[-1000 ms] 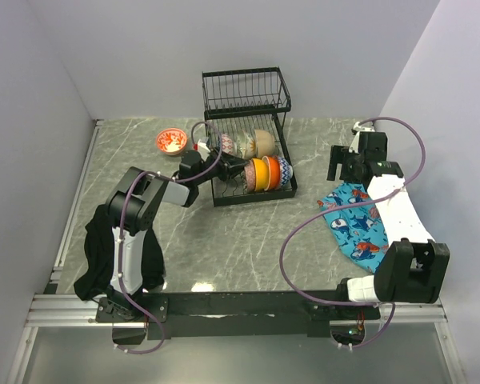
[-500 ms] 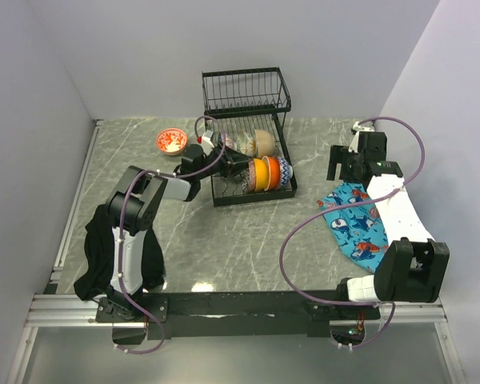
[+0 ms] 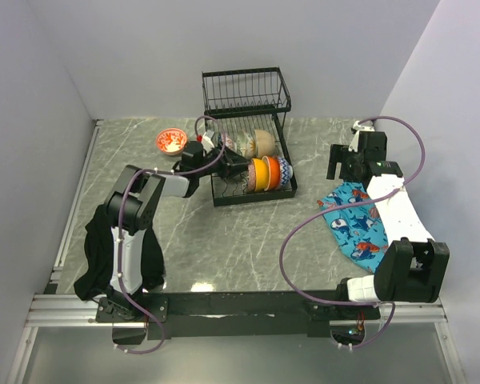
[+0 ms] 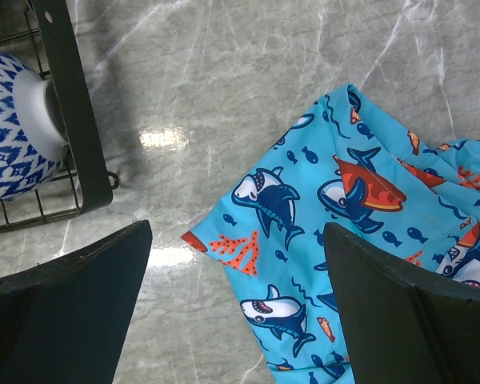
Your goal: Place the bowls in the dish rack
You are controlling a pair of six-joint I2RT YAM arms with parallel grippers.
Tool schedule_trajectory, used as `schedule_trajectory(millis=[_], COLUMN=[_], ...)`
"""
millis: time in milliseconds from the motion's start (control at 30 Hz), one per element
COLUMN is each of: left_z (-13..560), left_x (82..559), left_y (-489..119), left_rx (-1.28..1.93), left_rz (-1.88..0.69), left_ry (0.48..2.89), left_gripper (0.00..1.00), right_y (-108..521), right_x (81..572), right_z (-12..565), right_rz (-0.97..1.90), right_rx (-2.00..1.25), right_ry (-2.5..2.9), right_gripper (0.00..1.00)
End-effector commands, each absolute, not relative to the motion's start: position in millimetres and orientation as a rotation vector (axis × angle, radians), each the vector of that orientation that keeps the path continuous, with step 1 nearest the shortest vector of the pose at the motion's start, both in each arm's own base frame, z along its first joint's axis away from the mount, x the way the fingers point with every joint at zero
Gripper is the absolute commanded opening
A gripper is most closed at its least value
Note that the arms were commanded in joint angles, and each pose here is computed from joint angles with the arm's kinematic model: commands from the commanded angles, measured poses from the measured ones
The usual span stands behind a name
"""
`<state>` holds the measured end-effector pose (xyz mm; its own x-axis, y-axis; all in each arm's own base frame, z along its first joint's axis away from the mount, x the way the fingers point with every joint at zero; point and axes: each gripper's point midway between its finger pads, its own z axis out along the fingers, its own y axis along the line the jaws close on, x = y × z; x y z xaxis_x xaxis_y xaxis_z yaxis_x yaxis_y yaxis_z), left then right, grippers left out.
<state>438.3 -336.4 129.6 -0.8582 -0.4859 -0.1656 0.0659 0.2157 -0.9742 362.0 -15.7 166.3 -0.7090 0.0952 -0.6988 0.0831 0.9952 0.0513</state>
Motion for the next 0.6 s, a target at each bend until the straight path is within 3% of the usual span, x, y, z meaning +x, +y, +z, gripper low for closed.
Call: schedule_trajectory(millis=[0, 333, 400, 567], left_z=[170.2, 237.1, 251.8, 282.7], left_x=[442.6, 410.8, 406.7, 453.0], left_y=[-327.8, -257.0, -235.9, -136.6], left_rx=[-0.193, 0.301, 0.405, 0.637], left_rz=[-1.624, -1.42, -1.31, -0.716], left_ry=[1.993, 2.048, 2.036, 1.878], left_gripper=[0.49, 0.52, 0.51, 0.52], right_y=[-14.3, -9.6, -9.8, -10.6], right_x=[370.3, 383.5, 386.0, 389.6], right_z=[183.2, 192.9, 195.0, 200.3], right_rz=[0.021, 0.056, 0.058, 0.047], right_rx=[0.109, 0.106, 0.105, 0.085], right_ry=[2.305, 2.262, 2.247, 2.221], right_gripper=[0.96, 0.96, 0.96, 0.96])
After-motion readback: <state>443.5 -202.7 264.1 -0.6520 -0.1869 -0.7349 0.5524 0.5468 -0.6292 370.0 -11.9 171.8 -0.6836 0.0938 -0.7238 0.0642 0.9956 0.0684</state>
